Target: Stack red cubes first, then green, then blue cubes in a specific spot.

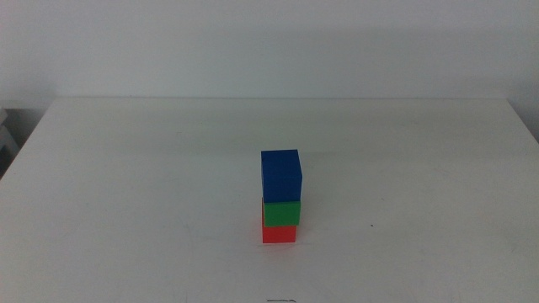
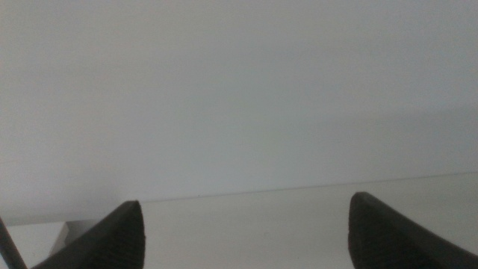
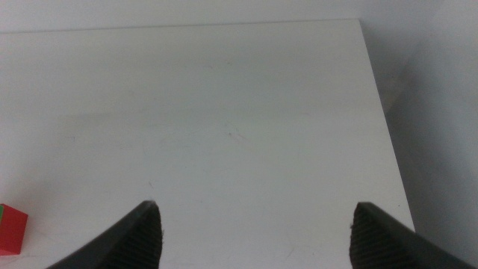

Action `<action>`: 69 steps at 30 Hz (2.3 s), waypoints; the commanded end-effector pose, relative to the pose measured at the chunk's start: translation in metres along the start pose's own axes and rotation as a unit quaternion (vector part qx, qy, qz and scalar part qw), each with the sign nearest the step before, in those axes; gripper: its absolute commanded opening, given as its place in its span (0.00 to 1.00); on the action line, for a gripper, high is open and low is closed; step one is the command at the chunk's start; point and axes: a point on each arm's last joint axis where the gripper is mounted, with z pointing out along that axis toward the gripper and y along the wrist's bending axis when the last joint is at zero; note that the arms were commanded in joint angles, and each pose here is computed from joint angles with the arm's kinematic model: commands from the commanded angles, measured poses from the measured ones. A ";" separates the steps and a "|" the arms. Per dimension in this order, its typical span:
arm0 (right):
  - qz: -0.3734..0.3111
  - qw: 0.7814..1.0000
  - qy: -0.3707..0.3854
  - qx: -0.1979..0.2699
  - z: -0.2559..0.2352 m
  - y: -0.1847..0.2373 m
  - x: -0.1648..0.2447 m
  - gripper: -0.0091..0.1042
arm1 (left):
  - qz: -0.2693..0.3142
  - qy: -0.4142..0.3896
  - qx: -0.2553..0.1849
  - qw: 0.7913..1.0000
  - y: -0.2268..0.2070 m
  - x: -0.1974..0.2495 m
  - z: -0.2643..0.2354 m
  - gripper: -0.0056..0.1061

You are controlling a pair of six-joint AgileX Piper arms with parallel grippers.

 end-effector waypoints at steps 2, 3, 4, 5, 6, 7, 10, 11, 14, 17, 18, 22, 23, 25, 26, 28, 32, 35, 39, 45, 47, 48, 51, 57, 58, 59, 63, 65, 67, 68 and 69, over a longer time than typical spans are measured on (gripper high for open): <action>-0.004 0.999 -0.047 0.006 -0.010 -0.003 -0.010 0.65 | -0.010 -0.043 -0.002 0.999 0.001 -0.011 0.000 0.88; -0.004 0.999 -0.047 0.006 -0.010 -0.003 -0.010 0.65 | -0.010 -0.042 -0.002 0.999 0.001 -0.010 0.000 0.88; -0.004 0.999 -0.047 0.006 -0.010 -0.003 -0.010 0.65 | -0.010 -0.041 -0.002 0.999 0.001 -0.010 0.000 0.88; -0.004 0.999 -0.047 0.006 -0.010 -0.003 -0.010 0.65 | -0.010 -0.040 -0.002 0.999 0.001 -0.009 0.001 0.88; -0.004 0.999 -0.046 0.006 -0.010 -0.003 -0.009 0.65 | -0.010 -0.038 -0.002 0.999 0.001 -0.008 0.001 0.88; -0.004 0.999 -0.046 0.006 -0.010 -0.003 -0.009 0.65 | -0.010 -0.036 -0.002 0.999 0.001 -0.007 0.002 0.88; -0.004 0.999 -0.046 0.006 -0.010 -0.002 -0.009 0.65 | -0.010 -0.032 -0.002 0.999 0.001 -0.004 0.004 0.88; -0.004 0.999 -0.047 0.006 -0.011 -0.003 -0.009 0.65 | -0.010 -0.029 -0.002 1.000 0.001 -0.003 0.004 0.88; -0.004 0.999 -0.054 0.005 -0.011 -0.002 -0.010 0.65 | -0.011 -0.025 -0.002 1.000 0.000 0.000 0.005 0.88; -0.011 0.993 -0.119 0.006 -0.017 -0.003 -0.020 0.65 | -0.011 -0.037 -0.003 0.999 0.001 0.000 0.006 0.88; -0.014 0.989 -0.146 0.006 -0.021 -0.003 -0.024 0.65 | -0.011 -0.045 -0.004 0.999 0.001 0.000 0.005 0.88; -0.017 0.970 -0.243 -0.008 -0.031 -0.001 -0.031 0.65 | -0.011 -0.088 -0.008 0.996 0.001 0.007 0.001 0.88; -0.018 0.964 -0.265 -0.011 -0.034 -0.001 -0.029 0.65 | -0.011 -0.102 -0.010 0.995 0.001 0.011 -0.002 0.88; -0.025 0.955 -0.295 -0.013 -0.036 -0.001 -0.020 0.65 | -0.012 -0.118 -0.012 0.993 0.001 0.023 -0.006 0.88; -0.029 0.951 -0.308 -0.012 -0.036 -0.002 -0.013 0.65 | -0.012 -0.128 -0.013 0.992 0.001 0.030 -0.010 0.88; -0.037 0.944 -0.329 -0.013 -0.038 -0.003 0.004 0.65 | -0.011 -0.134 -0.013 0.991 0.000 0.043 -0.017 0.88; -0.040 0.942 -0.333 -0.017 -0.031 -0.005 0.052 0.65 | -0.011 -0.139 -0.013 0.990 -0.001 0.071 -0.028 0.88; -0.043 0.945 -0.323 -0.016 -0.026 -0.008 0.087 0.65 | -0.012 -0.128 -0.013 0.992 -0.002 0.093 -0.028 0.88; -0.042 0.947 -0.318 -0.015 -0.018 -0.011 0.134 0.65 | -0.013 -0.097 -0.013 0.995 -0.002 0.125 -0.021 0.88; -0.046 0.952 -0.301 -0.014 -0.001 -0.013 0.169 0.65 | -0.013 -0.078 -0.015 0.997 -0.002 0.152 -0.011 0.88; -0.049 0.955 -0.292 -0.012 0.007 -0.014 0.182 0.65 | -0.009 -0.095 -0.018 0.995 -0.002 0.156 -0.009 0.88; -0.049 0.954 -0.297 -0.012 0.010 -0.014 0.193 0.65 | -0.009 -0.120 -0.022 0.992 -0.001 0.162 -0.006 0.88; -0.049 0.953 -0.300 -0.012 0.018 -0.015 0.210 0.65 | -0.009 -0.145 -0.026 0.989 -0.001 0.171 -0.004 0.88; -0.050 0.956 -0.290 -0.013 0.036 -0.016 0.236 0.65 | -0.009 -0.138 -0.028 0.990 -0.001 0.189 0.001 0.88; -0.050 0.956 -0.287 -0.013 0.038 -0.016 0.239 0.65 | -0.010 -0.135 -0.028 0.990 -0.001 0.191 0.001 0.88; -0.050 0.957 -0.286 -0.012 0.040 -0.016 0.241 0.65 | -0.010 -0.130 -0.028 0.991 -0.001 0.195 0.002 0.88; -0.050 0.957 -0.286 -0.012 0.043 -0.016 0.246 0.65 | -0.010 -0.102 -0.026 0.994 -0.001 0.205 0.004 0.88; -0.050 0.958 -0.281 -0.012 0.046 -0.016 0.248 0.65 | -0.010 -0.102 -0.026 0.994 -0.001 0.205 0.004 0.88; -0.051 0.961 -0.272 -0.012 0.050 -0.016 0.252 0.65 | -0.010 -0.102 -0.026 0.994 -0.001 0.205 0.004 0.88; -0.051 0.962 -0.267 -0.012 0.052 -0.016 0.254 0.65 | -0.010 -0.102 -0.026 0.994 -0.001 0.205 0.004 0.88; -0.051 0.966 -0.254 -0.009 0.053 -0.017 0.256 0.65 | -0.010 -0.102 -0.026 0.994 -0.001 0.205 0.004 0.88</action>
